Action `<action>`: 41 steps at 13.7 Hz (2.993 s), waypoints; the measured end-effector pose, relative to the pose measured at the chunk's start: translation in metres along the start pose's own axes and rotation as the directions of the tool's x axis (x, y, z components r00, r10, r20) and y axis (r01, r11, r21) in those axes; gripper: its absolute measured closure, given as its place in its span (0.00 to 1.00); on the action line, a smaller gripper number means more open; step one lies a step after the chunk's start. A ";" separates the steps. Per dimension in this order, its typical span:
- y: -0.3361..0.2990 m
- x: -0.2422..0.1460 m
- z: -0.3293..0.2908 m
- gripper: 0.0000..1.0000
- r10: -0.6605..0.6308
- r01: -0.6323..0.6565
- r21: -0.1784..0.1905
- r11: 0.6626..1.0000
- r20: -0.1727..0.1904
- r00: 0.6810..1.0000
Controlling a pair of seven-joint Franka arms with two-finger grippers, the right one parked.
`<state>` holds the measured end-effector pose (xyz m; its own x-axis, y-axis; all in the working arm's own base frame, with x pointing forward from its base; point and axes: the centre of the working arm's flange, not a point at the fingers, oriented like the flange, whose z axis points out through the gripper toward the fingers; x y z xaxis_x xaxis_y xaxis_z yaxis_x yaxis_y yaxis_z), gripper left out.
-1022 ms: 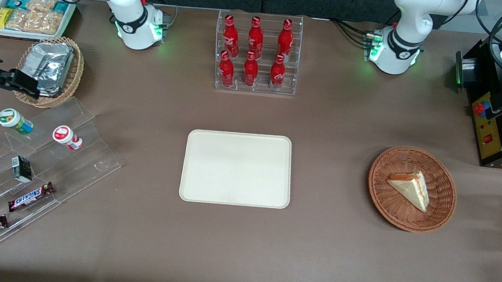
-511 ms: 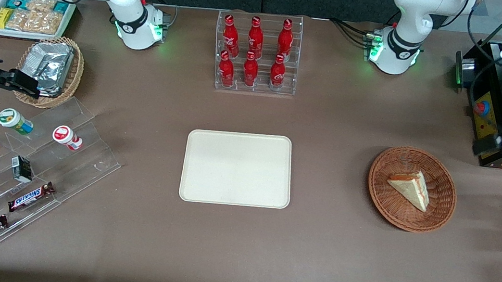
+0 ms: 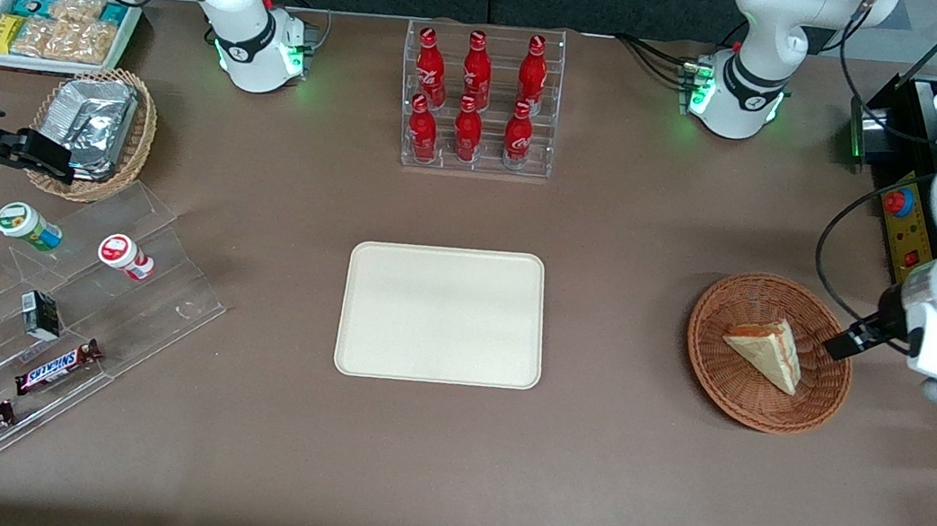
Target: Place sandwich from basket to tray
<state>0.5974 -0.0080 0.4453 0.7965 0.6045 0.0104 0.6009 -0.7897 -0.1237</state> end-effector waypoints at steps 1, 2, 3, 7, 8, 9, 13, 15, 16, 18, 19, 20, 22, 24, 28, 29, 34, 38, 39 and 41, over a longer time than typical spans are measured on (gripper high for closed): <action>0.001 -0.003 0.017 0.00 -0.043 0.043 -0.012 0.999 -0.007 0.999; 0.002 -0.007 0.033 0.00 -0.074 0.074 -0.027 0.997 -0.006 0.997; 0.002 -0.011 0.048 0.00 -0.094 0.094 -0.044 0.995 -0.002 0.996; -0.009 -0.030 0.101 0.00 -0.148 0.147 -0.087 0.985 -0.015 0.989; -0.014 -0.033 0.109 0.00 -0.159 0.156 -0.093 0.983 -0.018 0.987; -0.018 -0.034 0.114 0.00 -0.168 0.165 -0.097 0.981 -0.019 0.986; -0.021 -0.036 0.124 0.00 -0.205 0.199 -0.125 0.972 -0.036 0.978; -0.022 -0.039 0.135 0.00 -0.222 0.213 -0.145 0.966 -0.046 0.974; -0.023 -0.042 0.143 0.00 -0.230 0.221 -0.150 0.964 -0.046 0.972; -0.025 -0.048 0.157 0.00 -0.239 0.231 -0.143 0.962 -0.035 0.970; -0.026 -0.050 0.161 0.00 -0.241 0.234 -0.139 0.962 -0.030 0.970; -0.027 -0.051 0.163 0.00 -0.242 0.236 -0.138 0.962 -0.029 0.970; -0.028 -0.053 0.167 0.00 -0.243 0.237 -0.138 0.962 -0.027 0.970; -0.028 -0.055 0.173 0.00 -0.249 0.243 -0.144 0.959 -0.030 0.968; -0.027 -0.057 0.192 0.00 -0.261 0.254 -0.145 0.956 -0.027 0.965; -0.026 -0.057 0.195 0.00 -0.263 0.256 -0.145 0.956 -0.026 0.964; -0.024 -0.055 0.197 0.42 -0.322 0.314 -0.163 0.935 -0.026 0.946; -0.020 -0.053 0.189 0.77 -0.325 0.315 -0.175 0.933 -0.034 0.945; -0.019 -0.053 0.184 0.79 -0.322 0.312 -0.174 0.934 -0.034 0.946; -0.014 -0.051 0.165 0.79 -0.314 0.306 -0.155 0.939 -0.025 0.949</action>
<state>0.5368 -0.0105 0.2823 0.5693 0.8189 0.0734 0.8187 -0.5728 0.0407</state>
